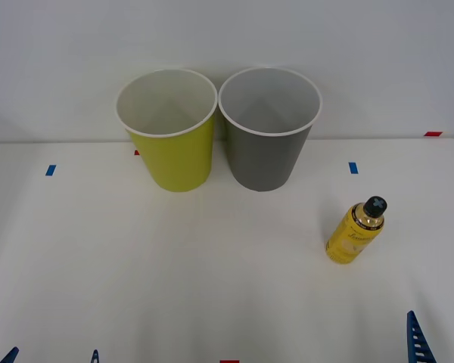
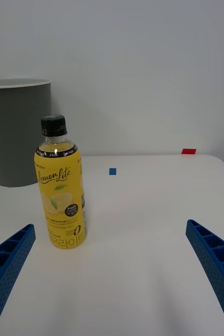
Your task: Put cans in the gray bin and PET bottles in the light green bin.
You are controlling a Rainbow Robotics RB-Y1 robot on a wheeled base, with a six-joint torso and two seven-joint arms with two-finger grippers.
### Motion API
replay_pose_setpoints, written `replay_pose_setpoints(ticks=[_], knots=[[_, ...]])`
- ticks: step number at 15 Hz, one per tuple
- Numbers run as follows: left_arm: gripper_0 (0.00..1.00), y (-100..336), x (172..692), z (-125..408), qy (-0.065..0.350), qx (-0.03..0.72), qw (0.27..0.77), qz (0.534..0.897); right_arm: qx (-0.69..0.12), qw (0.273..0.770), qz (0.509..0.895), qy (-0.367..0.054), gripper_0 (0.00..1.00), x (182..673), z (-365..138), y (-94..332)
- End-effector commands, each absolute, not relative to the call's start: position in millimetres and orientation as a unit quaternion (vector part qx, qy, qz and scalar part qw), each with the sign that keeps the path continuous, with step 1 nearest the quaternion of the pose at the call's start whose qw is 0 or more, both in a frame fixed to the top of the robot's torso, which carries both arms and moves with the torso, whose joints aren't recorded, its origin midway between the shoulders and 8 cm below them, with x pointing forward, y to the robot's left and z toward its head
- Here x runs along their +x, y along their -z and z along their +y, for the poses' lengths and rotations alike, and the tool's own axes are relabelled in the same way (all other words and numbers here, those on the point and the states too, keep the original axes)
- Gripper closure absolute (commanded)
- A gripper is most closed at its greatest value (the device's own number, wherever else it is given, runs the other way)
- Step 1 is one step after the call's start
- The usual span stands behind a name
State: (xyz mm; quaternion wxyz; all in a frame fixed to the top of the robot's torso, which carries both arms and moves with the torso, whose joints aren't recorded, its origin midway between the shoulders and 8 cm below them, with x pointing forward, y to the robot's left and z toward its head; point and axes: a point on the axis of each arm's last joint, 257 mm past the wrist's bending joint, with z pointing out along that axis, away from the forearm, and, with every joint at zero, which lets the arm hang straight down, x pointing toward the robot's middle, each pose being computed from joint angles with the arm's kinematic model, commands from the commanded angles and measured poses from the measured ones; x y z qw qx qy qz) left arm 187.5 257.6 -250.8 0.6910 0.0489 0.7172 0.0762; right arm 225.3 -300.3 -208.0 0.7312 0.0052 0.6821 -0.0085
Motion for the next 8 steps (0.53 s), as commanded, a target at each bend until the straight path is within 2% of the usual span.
replay_pose_setpoints(ticks=[1,8], knots=[[0.0,250.8,187.5,257.6,-0.076,0.049,0.691,0.717,0.005,0.731,0.682,0.009,0.0,225.3,-300.3,208.0],[0.0,250.8,187.5,257.6,-0.076,0.049,0.691,0.717,0.005,0.731,0.682,0.009,0.0,225.3,-300.3,208.0]])
